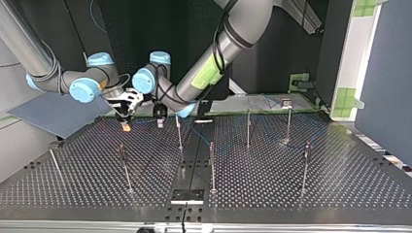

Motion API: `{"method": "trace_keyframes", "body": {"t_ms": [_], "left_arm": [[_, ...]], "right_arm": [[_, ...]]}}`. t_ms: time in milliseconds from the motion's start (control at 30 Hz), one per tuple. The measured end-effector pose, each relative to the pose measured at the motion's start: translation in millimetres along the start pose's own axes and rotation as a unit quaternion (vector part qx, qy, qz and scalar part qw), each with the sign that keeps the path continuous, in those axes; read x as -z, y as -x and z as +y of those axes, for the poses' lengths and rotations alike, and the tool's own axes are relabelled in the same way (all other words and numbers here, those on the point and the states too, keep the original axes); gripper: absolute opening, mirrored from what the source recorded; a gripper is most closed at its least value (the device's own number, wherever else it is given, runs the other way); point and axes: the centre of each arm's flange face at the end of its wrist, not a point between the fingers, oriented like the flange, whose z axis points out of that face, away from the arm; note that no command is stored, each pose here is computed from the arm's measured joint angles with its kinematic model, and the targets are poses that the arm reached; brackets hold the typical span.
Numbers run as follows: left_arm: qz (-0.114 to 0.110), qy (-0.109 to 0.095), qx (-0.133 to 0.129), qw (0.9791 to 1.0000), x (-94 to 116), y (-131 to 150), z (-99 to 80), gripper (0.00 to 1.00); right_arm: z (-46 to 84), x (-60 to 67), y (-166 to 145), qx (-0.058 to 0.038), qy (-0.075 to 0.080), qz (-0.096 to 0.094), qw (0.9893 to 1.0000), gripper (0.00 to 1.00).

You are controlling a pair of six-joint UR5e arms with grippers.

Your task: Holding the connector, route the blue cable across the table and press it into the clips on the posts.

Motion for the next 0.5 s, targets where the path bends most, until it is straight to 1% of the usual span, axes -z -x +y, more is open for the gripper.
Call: {"method": "trace_keyframes", "body": {"t_ms": [33, 100, 133, 167, 200, 233, 500], "left_arm": [[0.000, 0.000, -0.001, 1.0000, 0.9, -0.4, -1.0, 0.67], [0.000, -0.001, -0.005, 1.0000, 2.8, -1.2, -2.9, 0.23], [0.000, 0.000, -0.006, 1.0000, 3.5, -1.5, -3.5, 0.23], [-0.001, 0.001, -0.006, 1.0000, 4.3, -1.7, -4.0, 0.09], [-0.002, 0.004, -0.007, 1.0000, 5.2, -1.7, -4.5, 0.09], [-0.002, 0.006, -0.007, 1.0000, 5.8, -1.7, -4.6, 0.00], [-0.003, 0.025, 0.006, 0.9997, 13.5, 2.2, -5.0, 0.00]], "right_arm": [[0.0, 0.0, 0.0, 0.0002, 0.000, 0.000, 1.0000, 0.00], [0.1, 0.0, -0.1, 0.0005, 0.000, 0.000, 1.0000, 0.00], [0.1, 0.1, -0.3, 0.0006, 0.000, 0.000, 1.0000, 0.00], [0.1, 0.1, -0.4, 0.0007, 0.000, 0.001, 1.0000, 0.00], [0.1, 0.1, -0.4, 0.0008, 0.000, 0.001, 1.0000, 0.00], [0.0, 0.0, -0.6, 0.0008, 0.000, 0.001, 1.0000, 0.00], [0.0, -0.9, -3.6, -0.0029, 0.000, 0.004, 1.0000, 0.00]]}}
